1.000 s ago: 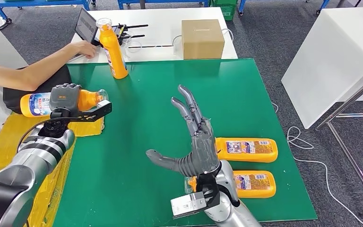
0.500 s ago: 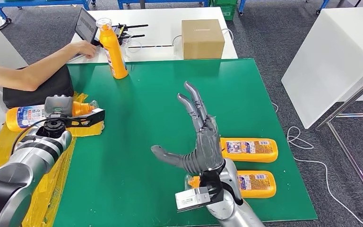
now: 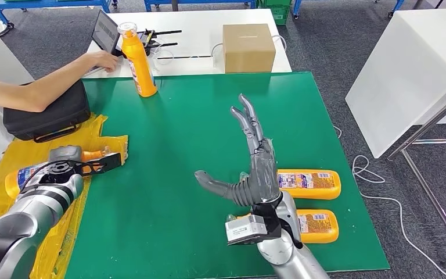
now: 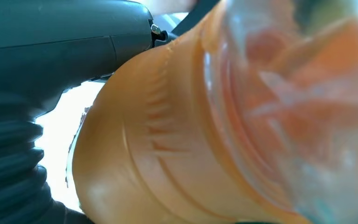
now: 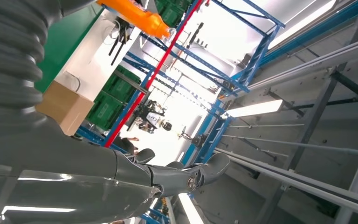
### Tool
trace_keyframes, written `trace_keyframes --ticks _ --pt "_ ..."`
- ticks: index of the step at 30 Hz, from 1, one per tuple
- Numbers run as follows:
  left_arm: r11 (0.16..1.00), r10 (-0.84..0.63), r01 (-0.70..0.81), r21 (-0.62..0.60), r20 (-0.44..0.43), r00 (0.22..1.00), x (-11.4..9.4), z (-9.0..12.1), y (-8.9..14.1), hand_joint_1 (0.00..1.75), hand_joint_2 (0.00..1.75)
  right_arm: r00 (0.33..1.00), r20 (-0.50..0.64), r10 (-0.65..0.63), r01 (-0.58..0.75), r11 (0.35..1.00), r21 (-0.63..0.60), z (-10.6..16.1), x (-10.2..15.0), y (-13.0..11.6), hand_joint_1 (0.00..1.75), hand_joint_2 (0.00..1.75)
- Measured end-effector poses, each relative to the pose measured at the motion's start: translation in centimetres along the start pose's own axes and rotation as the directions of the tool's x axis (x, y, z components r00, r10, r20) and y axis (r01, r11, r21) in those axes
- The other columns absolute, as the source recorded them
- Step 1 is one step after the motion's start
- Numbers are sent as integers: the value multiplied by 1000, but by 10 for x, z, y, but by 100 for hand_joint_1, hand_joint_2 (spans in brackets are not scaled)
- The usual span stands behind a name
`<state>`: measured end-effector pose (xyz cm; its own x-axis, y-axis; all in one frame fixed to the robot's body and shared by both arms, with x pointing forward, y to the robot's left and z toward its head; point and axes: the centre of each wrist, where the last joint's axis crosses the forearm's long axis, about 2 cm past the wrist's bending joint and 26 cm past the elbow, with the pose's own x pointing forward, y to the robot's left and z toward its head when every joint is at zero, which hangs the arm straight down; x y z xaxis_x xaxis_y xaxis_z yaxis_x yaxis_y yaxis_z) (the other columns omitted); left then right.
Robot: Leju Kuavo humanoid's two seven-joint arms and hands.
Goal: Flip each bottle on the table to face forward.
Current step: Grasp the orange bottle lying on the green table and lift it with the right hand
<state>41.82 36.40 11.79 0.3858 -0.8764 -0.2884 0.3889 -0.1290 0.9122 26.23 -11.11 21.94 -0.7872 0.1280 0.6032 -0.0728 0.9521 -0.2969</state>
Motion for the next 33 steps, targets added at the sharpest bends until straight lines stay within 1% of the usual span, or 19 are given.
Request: trace_keyframes --ticks 7,12,18,25,33 --pt "1000 16 -16 -8 2 1000 -1 0 0 0 175 1000 -1 0 0 1000 -1 0 0 0 0 175" --pt "998 60 -60 -33 7 998 -3 -1 0 0 175 1000 -6 0 0 1000 2 1 -1 0 0 175" --pt "997 67 -67 -35 5 998 -4 -1 0 0 175 1000 -7 0 0 1000 2 1 -2 0 0 175" --pt "997 83 -83 -7 15 996 -5 -2 -1 0 175 1000 -9 0 0 1000 4 1 -2 1 0 175" --pt "998 69 -69 10 32 997 -3 -1 -1 0 175 1000 -15 1 -1 1000 7 2 -3 1 0 175"
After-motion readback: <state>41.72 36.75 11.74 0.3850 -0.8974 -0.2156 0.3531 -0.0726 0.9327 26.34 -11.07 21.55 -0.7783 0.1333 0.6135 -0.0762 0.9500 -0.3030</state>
